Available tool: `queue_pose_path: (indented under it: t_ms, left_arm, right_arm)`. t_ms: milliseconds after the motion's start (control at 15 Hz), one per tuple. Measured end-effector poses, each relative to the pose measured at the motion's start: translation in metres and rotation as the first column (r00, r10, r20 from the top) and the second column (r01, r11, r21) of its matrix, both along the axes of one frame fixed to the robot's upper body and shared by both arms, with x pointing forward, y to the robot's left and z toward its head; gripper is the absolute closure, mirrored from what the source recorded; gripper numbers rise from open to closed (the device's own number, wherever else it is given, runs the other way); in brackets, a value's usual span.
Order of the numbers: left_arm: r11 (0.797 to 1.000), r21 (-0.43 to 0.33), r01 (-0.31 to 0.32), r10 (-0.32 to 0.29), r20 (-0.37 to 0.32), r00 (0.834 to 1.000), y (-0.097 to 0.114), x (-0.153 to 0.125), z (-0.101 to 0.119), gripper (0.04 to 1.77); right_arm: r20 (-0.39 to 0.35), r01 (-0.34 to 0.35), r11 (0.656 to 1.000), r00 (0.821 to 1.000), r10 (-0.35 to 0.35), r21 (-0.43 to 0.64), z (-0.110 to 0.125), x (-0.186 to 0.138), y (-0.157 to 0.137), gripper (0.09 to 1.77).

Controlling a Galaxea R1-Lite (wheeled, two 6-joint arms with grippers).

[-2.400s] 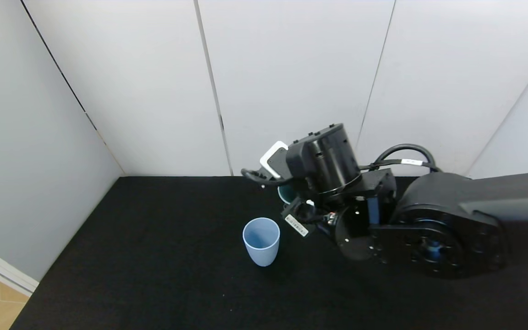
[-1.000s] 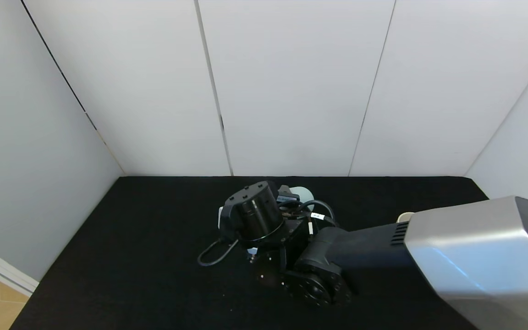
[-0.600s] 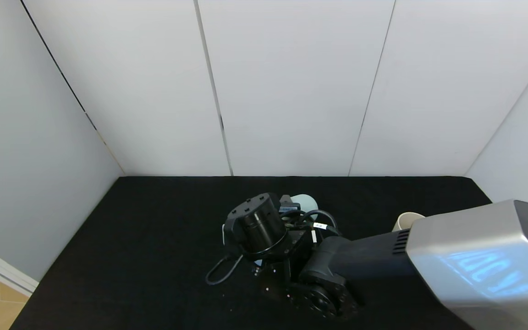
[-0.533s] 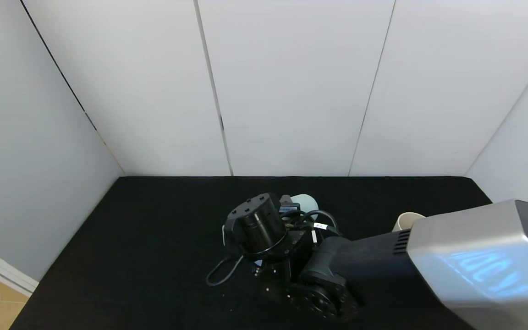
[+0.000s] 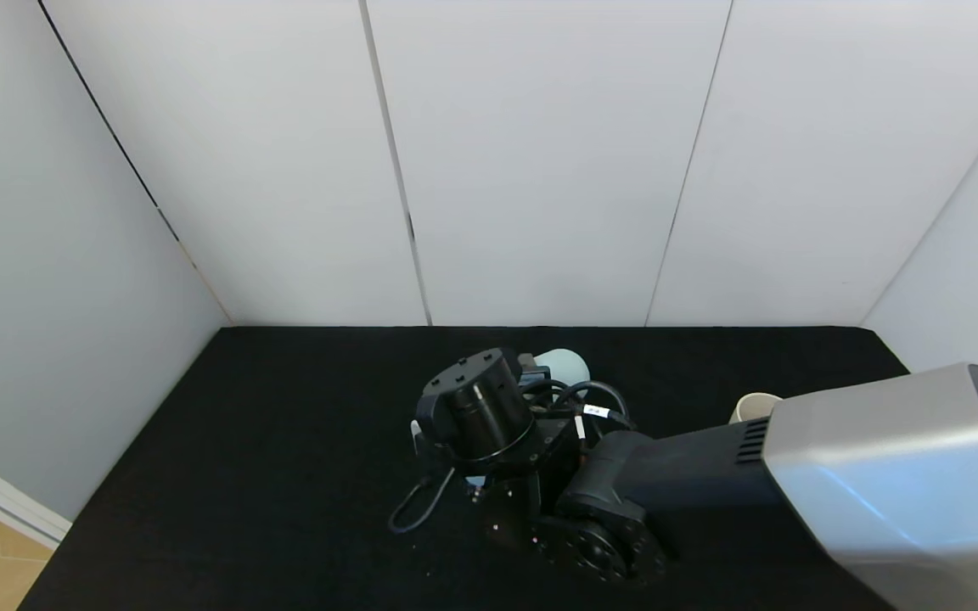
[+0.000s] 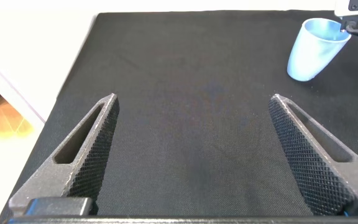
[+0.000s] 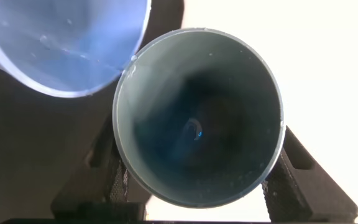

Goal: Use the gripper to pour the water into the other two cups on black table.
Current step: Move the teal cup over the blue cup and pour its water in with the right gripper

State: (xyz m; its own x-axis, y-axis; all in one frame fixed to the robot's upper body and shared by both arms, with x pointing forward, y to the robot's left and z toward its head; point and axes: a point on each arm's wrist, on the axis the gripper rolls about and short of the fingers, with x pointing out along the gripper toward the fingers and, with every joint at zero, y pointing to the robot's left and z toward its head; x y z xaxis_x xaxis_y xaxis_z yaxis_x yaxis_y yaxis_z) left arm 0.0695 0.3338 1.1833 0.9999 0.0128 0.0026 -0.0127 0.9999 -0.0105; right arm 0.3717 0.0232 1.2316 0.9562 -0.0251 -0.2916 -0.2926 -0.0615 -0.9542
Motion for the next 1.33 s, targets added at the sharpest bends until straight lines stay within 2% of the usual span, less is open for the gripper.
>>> queue_pose_path:
  t_ms: [267,600,933,1333]
  left_arm:
    - [1.000,0.000,0.000,0.000,0.000,1.000,0.000,0.000,0.000,0.09]
    - [1.000,0.000,0.000,0.000,0.000,1.000,0.000,0.000,0.000,0.09]
    - [1.000,0.000,0.000,0.000,0.000,1.000,0.000,0.000,0.000,0.09]
    - [1.000,0.000,0.001,-0.001,0.000,1.000,0.000,0.000,0.000,0.09]
  right_arm:
    - [0.056,-0.028,0.999,0.998,0.030,-0.037,0.011,0.004,0.003,0.67]
    - [0.147,-0.052,0.994,0.987,0.067,-0.100,0.021,0.010,0.005,0.67]
    - [0.184,-0.065,0.984,0.978,0.096,-0.168,0.022,0.010,0.007,0.67]
    - [0.275,-0.061,0.973,0.954,0.123,-0.223,0.022,0.009,0.005,0.67]
